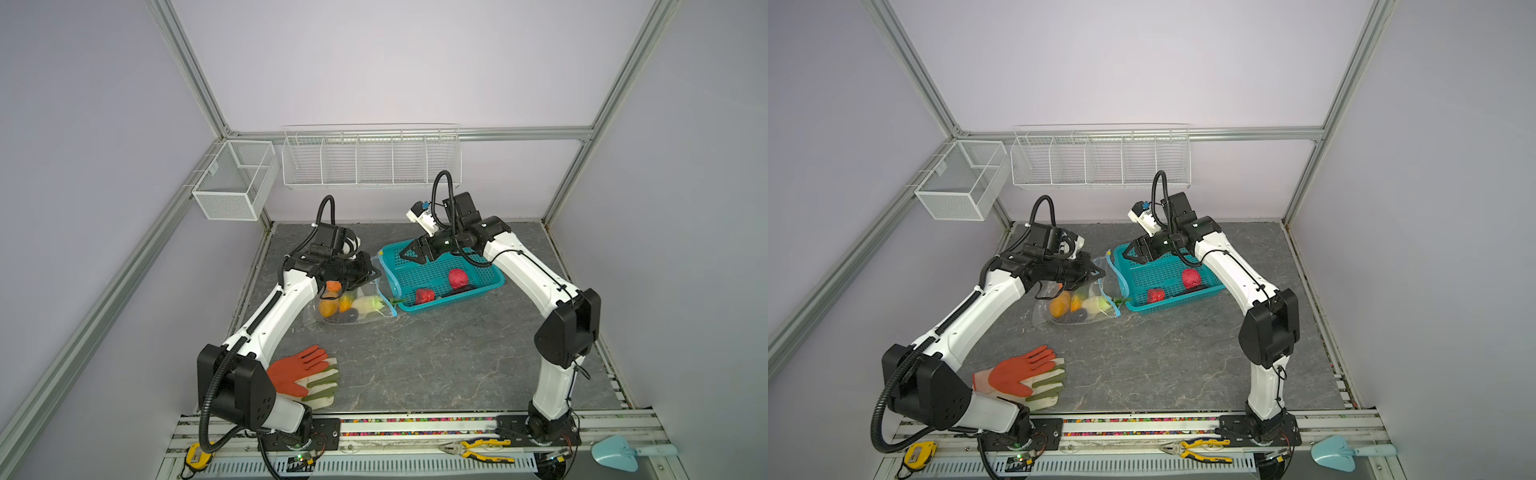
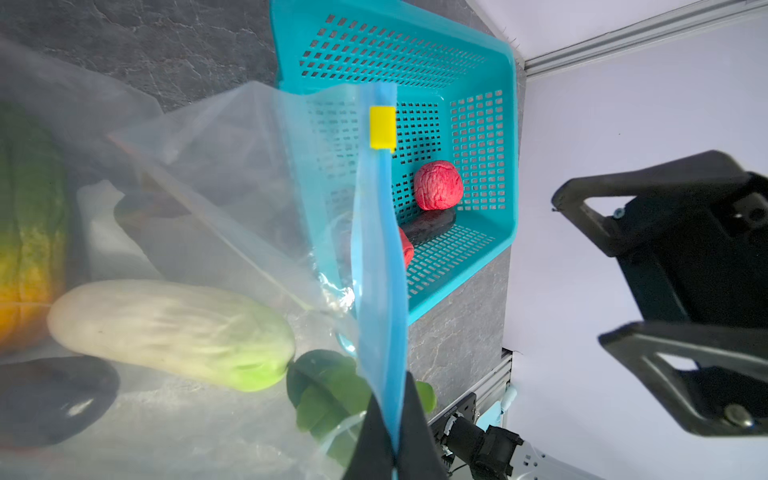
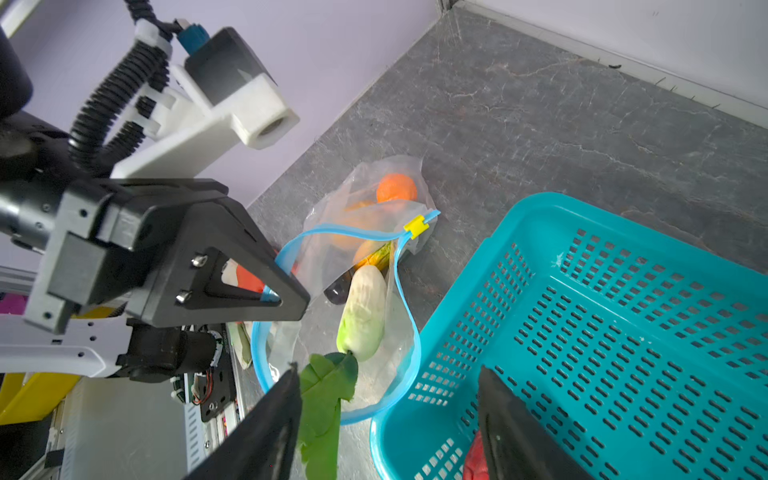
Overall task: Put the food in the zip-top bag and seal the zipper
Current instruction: 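Push the white radish down into the clear bag with the right gripper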
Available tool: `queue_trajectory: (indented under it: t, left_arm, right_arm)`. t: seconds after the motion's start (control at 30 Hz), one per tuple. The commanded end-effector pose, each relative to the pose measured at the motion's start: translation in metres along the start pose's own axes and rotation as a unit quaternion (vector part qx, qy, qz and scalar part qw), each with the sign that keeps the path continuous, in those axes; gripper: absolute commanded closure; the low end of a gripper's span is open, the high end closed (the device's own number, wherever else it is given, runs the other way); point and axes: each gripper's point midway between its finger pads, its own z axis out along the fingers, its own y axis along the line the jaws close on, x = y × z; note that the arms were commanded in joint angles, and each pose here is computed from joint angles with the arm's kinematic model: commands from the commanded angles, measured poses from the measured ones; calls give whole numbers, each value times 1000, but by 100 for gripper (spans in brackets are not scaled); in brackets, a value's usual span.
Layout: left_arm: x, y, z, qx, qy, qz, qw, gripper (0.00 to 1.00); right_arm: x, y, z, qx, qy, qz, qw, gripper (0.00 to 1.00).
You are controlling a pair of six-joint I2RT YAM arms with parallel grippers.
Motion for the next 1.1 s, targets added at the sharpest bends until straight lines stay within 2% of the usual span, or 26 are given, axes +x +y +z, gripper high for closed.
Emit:
queue_trajectory:
  t: [0.0, 0.3, 0.4, 0.77, 1.07]
  left_arm:
    - [-7, -24, -26, 25, -18, 17, 999, 100]
    - [-21, -24, -52, 19, -49, 17, 999, 100]
    - [-22, -22, -53, 17, -50, 15, 998, 100]
    - [-22, -16, -54, 12, -50, 11, 999, 100]
    - [-25, -14, -72, 0, -69, 15, 998, 100]
  right_arm:
    - [19, -5, 32, -29, 20, 45, 998, 33]
    - [29, 7, 61, -58, 48, 52, 996, 34]
    - [30, 11, 63, -68, 50, 53, 995, 41]
    - [23, 35, 63, -97, 48, 45, 993, 78]
    - [3, 52, 61, -97, 38, 32, 994, 86]
